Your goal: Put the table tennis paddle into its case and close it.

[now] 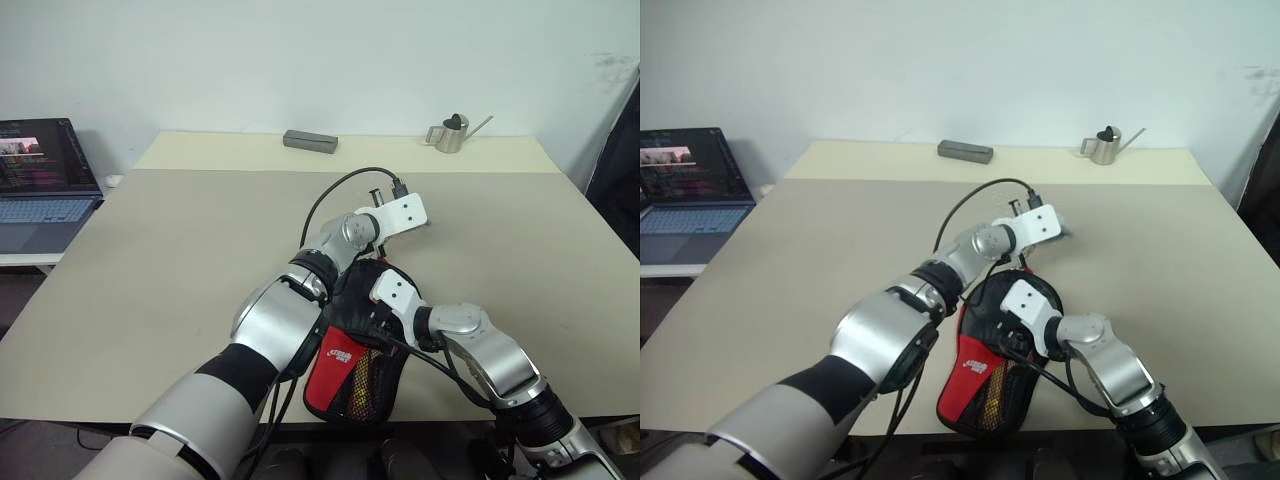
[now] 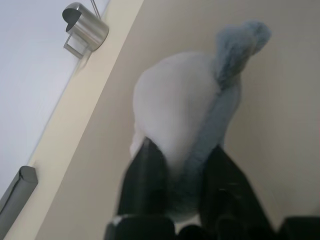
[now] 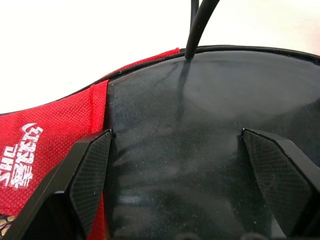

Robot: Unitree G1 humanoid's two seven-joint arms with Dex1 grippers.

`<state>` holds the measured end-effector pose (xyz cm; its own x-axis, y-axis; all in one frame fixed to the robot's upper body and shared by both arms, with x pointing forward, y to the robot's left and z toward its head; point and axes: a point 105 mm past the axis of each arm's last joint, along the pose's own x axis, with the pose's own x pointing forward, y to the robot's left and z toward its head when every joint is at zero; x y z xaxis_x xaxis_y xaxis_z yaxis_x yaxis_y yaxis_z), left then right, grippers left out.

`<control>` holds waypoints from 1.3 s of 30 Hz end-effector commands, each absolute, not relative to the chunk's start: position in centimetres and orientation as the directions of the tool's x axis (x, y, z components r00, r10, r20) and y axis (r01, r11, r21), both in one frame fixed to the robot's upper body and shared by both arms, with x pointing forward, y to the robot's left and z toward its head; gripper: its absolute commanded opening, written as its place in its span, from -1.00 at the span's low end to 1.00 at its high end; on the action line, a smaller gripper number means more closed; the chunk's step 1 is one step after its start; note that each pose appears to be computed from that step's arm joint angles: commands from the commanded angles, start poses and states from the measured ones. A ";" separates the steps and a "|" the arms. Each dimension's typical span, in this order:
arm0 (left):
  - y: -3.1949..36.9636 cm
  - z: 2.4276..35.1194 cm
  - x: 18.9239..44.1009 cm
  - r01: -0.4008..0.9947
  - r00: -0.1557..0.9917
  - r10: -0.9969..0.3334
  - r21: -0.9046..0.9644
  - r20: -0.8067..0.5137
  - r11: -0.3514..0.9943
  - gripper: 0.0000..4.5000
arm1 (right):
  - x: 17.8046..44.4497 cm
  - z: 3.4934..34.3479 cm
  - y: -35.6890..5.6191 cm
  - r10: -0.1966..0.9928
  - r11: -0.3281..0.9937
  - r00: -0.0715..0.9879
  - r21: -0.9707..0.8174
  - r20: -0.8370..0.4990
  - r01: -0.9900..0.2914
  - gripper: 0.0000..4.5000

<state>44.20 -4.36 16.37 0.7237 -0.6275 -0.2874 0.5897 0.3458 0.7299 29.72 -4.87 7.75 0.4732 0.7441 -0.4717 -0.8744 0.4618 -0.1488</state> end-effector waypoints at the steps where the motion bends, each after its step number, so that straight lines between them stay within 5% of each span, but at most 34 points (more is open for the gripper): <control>1: -5.3 20.0 44.3 0.550 0.716 -0.671 0.747 -0.193 0.372 0.00 | 27.1 1.5 -5.4 0.677 0.453 0.333 0.014 -0.656 -0.892 1.00; 5: -4.3 20.3 44.3 0.574 0.681 -0.696 0.756 -0.227 0.315 0.64 | 27.5 1.6 -5.6 0.676 0.453 0.337 0.009 -0.655 -0.891 1.00; 13: -2.1 23.0 44.2 0.634 0.605 -0.779 0.691 -0.163 0.348 0.64 | 28.5 2.0 -5.5 0.684 0.444 0.340 -0.002 -0.645 -0.896 1.00; 18: 1.5 25.3 43.1 0.769 0.445 -0.894 0.535 -0.056 0.350 0.64 | 29.5 3.3 -5.7 0.694 0.457 0.373 -0.023 -0.615 -0.889 1.00; 22: 6.2 22.4 41.6 0.867 0.344 -0.936 0.410 -0.080 0.284 0.64 | 29.9 4.7 -6.0 0.709 0.448 0.388 -0.048 -0.589 -0.893 1.00; 28: 12.4 17.0 38.8 0.886 0.434 -0.893 0.236 -0.118 0.399 0.64 | 30.1 7.4 -6.6 0.741 0.432 0.402 -0.076 -0.538 -0.899 1.00; 32: 13.1 14.7 35.1 0.910 0.407 -0.896 0.160 -0.177 0.382 0.64 | 30.2 9.2 -7.2 0.753 0.413 0.409 -0.115 -0.516 -0.904 1.00; 39: 12.3 15.6 33.3 0.925 0.375 -0.911 0.126 -0.170 0.357 0.64 | 30.2 12.9 -8.2 0.786 0.394 0.412 -0.140 -0.460 -0.908 1.00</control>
